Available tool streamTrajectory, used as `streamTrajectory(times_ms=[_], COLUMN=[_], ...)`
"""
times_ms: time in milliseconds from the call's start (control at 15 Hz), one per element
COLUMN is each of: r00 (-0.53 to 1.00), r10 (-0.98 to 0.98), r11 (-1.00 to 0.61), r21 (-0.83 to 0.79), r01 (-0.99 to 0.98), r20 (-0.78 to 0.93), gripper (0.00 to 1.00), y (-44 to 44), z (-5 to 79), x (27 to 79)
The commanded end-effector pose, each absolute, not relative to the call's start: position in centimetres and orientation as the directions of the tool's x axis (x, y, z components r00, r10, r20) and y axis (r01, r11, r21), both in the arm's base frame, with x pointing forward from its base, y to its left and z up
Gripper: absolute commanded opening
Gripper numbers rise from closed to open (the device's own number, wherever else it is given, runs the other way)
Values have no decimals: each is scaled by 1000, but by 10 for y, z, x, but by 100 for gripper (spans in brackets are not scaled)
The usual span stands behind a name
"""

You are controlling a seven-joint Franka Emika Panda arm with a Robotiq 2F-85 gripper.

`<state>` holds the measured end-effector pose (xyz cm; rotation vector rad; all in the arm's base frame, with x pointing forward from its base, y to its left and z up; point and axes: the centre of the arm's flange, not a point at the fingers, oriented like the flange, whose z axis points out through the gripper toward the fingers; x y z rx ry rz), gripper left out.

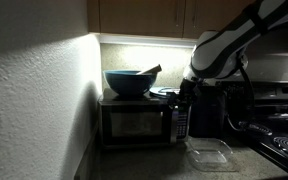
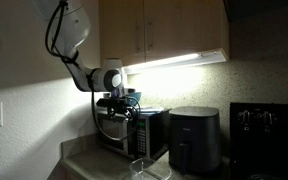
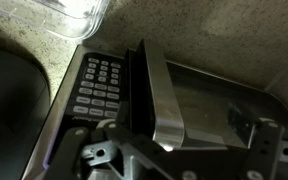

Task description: Fully open the microwave

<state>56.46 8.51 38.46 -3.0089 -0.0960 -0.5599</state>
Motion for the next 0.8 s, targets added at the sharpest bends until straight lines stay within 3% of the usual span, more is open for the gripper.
streamTrajectory(times_ms=[0, 733], r00=[940, 986], r10=[45, 139], r11=[-993, -977], r21=[-90, -150], r01=[80, 151], r20=[339, 87], gripper=[100, 100], y=[90, 83], z=[375, 374], x=[575, 578])
